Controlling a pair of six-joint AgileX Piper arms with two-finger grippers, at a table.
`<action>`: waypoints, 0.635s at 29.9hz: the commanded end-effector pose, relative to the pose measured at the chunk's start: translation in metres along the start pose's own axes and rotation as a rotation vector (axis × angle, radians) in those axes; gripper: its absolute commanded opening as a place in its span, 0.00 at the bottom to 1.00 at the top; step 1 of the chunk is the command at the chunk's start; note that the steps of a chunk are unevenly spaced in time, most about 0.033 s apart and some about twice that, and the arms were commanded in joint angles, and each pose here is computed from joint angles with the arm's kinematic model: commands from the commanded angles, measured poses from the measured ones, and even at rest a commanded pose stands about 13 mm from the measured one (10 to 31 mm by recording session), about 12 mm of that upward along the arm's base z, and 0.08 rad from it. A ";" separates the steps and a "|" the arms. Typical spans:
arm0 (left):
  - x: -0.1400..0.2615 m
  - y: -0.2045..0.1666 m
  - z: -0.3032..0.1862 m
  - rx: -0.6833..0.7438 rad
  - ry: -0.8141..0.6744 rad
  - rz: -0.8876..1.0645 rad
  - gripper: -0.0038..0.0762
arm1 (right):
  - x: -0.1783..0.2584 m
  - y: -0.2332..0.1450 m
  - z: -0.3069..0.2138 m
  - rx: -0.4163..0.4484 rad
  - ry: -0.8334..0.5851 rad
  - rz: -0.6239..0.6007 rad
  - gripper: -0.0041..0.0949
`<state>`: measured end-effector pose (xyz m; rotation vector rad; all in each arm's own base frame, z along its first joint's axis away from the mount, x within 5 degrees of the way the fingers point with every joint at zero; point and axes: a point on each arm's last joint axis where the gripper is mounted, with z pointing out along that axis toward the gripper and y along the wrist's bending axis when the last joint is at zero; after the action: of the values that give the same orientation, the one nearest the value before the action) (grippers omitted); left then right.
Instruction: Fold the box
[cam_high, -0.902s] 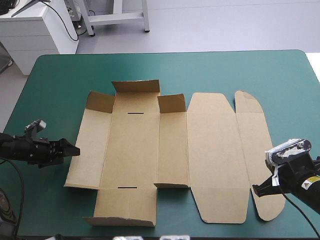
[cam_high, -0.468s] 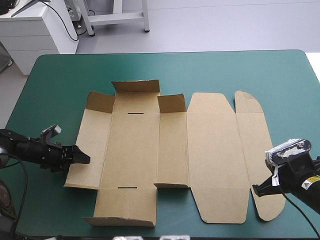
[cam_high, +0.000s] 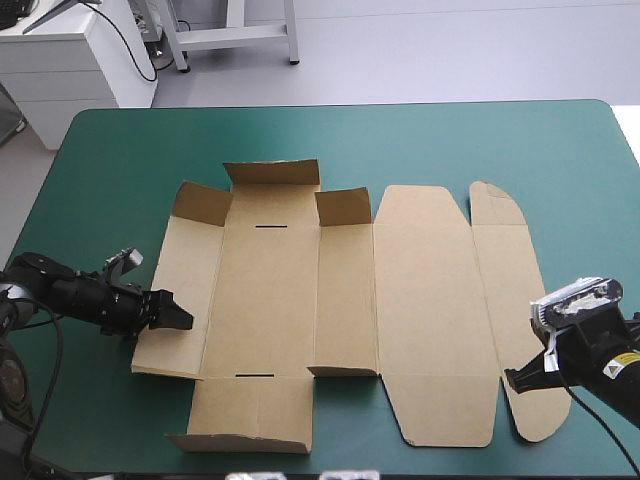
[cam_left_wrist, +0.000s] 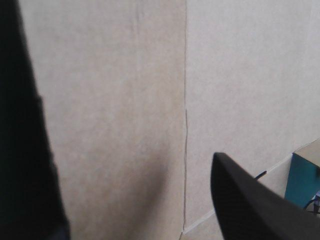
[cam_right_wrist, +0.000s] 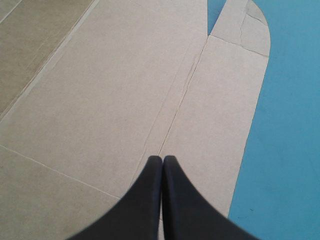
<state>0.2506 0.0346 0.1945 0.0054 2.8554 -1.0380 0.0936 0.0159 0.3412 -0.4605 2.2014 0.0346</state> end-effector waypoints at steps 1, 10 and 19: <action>0.002 -0.012 -0.005 0.060 0.025 0.019 0.35 | -0.011 -0.002 -0.005 0.020 -0.076 -0.006 0.02; -0.006 -0.006 -0.005 -0.008 -0.057 0.008 0.04 | -0.011 -0.002 -0.005 0.017 -0.074 -0.005 0.02; -0.007 -0.007 -0.006 -0.009 -0.069 0.036 0.04 | -0.011 -0.002 -0.005 0.017 -0.074 -0.005 0.02</action>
<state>0.2504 0.0326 0.1930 -0.0038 2.8538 -1.0862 0.0936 0.0160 0.3412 -0.4602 2.2012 0.0358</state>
